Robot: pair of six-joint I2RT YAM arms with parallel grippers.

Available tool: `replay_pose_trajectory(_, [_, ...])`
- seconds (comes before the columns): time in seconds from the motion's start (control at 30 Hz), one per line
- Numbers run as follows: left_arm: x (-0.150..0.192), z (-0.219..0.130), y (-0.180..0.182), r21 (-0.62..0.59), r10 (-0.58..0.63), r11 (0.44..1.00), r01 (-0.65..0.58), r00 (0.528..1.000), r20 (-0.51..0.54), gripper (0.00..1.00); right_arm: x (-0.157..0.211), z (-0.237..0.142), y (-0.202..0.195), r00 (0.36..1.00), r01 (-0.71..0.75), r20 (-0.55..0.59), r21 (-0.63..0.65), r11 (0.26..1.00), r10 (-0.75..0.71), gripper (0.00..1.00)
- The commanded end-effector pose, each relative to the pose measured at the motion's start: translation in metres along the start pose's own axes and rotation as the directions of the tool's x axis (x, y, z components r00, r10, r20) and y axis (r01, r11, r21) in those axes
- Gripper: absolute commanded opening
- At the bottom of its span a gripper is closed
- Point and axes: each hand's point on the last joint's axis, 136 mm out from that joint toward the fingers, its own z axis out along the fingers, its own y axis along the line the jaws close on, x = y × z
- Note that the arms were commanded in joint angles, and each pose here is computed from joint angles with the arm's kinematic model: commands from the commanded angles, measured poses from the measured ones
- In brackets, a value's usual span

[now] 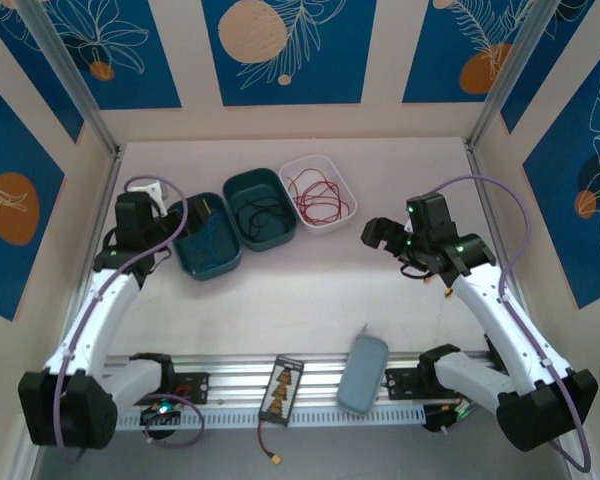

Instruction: Untangle the cables

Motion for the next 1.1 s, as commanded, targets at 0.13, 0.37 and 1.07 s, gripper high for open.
replay_pose_trajectory(0.13, [0.047,-0.033,0.031,-0.105,0.102,0.989,-0.105,0.994,-0.03,1.0,-0.004,-0.006,-0.013,0.997,-0.009,0.083,0.033,0.999,0.006,0.99])
replay_pose_trajectory(0.37, [0.069,-0.032,0.051,-0.143,0.171,0.976,-0.163,0.984,0.051,1.0,-0.009,0.003,-0.029,0.99,-0.026,0.14,0.085,0.996,0.014,0.99])
replay_pose_trajectory(1.07, [0.06,0.019,0.063,-0.204,0.405,0.909,-0.365,0.889,0.214,1.0,-0.011,0.036,-0.089,0.951,-0.067,0.309,0.233,0.97,-0.009,0.99])
